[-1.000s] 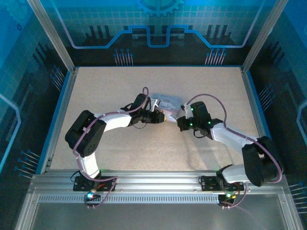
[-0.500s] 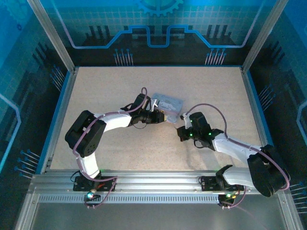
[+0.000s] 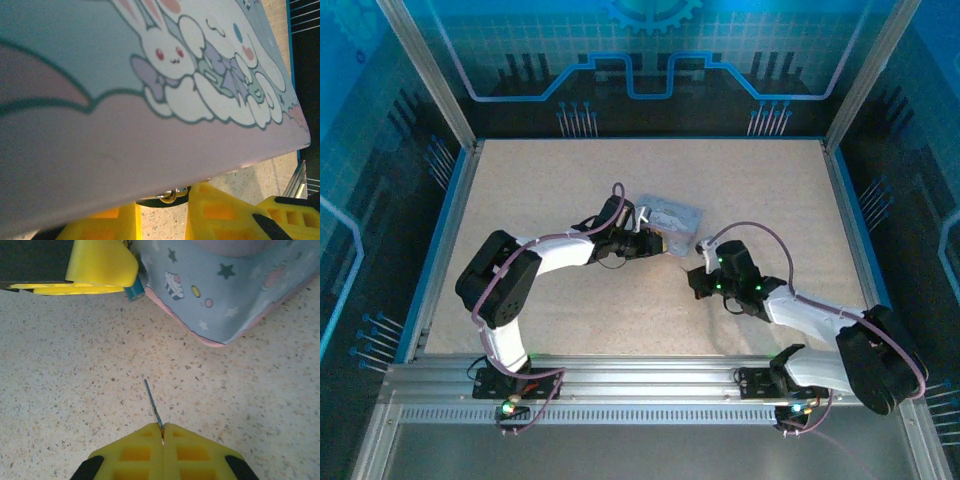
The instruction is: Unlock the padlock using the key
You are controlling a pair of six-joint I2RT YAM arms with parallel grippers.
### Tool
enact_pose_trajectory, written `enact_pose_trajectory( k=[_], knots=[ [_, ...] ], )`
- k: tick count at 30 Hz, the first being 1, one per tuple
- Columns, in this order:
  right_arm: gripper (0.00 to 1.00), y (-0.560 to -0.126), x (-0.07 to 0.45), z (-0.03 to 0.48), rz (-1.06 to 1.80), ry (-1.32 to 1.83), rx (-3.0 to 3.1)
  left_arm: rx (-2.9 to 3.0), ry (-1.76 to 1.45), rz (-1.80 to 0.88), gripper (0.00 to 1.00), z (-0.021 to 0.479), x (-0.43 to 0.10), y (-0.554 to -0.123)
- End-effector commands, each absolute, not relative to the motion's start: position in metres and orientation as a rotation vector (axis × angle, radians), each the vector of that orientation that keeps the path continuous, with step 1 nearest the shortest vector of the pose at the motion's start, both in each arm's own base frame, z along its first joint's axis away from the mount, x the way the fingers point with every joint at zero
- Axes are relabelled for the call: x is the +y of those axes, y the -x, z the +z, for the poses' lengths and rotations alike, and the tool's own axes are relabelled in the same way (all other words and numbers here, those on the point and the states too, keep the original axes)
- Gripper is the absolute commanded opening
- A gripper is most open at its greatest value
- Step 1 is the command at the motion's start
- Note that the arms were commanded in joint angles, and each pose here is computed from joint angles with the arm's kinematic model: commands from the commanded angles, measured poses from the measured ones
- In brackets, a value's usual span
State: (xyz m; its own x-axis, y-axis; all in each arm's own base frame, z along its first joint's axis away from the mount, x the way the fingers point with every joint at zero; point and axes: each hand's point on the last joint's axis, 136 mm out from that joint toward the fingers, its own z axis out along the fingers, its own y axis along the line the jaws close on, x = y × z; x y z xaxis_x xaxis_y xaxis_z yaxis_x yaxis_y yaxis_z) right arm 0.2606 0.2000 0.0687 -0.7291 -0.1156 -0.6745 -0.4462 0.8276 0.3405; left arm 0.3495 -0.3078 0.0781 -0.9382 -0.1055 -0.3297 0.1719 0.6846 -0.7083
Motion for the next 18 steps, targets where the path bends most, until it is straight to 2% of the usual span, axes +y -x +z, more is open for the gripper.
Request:
enact_pose_trajectory(
  k=[1,18],
  knots=[
    [0.00,-0.260,0.213,0.071,0.695,0.453,2.305,2.477,-0.054,-1.202,0.23,0.109,-0.317,-0.353],
    [0.00,-0.276,0.223,0.075,0.689,0.473,2.267,2.483,-0.026,-1.217,0.23,0.111,-0.316,-0.352]
  ],
)
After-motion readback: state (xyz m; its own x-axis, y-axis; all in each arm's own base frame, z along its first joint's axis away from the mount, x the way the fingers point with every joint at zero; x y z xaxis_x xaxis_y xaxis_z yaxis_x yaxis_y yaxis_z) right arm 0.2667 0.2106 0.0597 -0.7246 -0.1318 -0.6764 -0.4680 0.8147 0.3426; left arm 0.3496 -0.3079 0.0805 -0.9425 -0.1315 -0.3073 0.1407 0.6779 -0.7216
